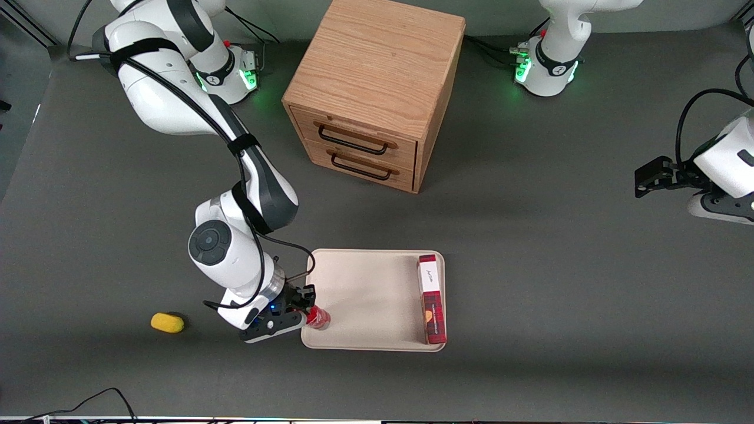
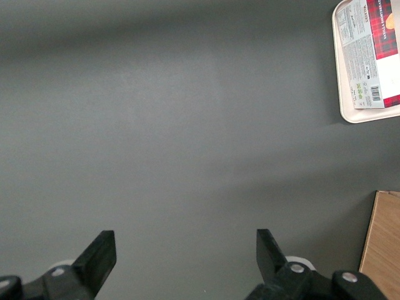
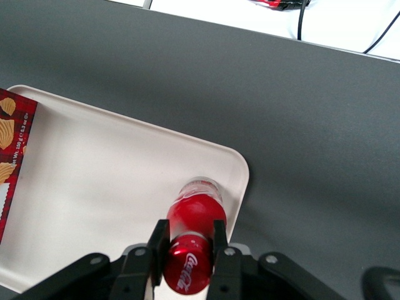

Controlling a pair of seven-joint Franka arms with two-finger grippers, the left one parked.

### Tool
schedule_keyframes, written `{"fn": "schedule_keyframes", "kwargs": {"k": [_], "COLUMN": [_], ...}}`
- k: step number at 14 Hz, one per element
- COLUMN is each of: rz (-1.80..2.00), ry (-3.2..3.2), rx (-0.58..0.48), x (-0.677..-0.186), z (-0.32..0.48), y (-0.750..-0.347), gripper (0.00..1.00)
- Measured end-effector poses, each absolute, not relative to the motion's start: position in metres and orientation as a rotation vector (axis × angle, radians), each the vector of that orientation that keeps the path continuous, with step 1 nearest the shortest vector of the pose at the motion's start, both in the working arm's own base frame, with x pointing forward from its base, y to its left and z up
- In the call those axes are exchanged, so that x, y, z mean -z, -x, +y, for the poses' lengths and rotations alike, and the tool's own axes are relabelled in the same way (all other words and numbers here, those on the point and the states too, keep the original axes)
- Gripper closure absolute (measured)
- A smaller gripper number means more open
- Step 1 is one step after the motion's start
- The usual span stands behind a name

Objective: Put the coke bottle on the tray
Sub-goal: 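Lower the bottle onto the tray and open the right gripper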

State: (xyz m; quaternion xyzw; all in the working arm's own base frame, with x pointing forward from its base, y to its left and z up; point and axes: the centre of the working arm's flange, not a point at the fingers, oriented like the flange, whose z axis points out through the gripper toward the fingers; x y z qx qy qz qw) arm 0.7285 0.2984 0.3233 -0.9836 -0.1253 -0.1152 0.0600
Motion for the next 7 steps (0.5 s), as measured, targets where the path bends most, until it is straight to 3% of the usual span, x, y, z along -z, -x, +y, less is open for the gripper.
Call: {"fn": "schedule_keyframes", "kwargs": {"k": [2,7], "rz": [-0.384,-0.383], "ry": [2.976,2.965], "rx": [0.349,0.38], "x": [-0.323,-0.334], "z": [0.3,0.303], "y": [-0.728,-0.73], "gripper": [0.6,0.12]}}
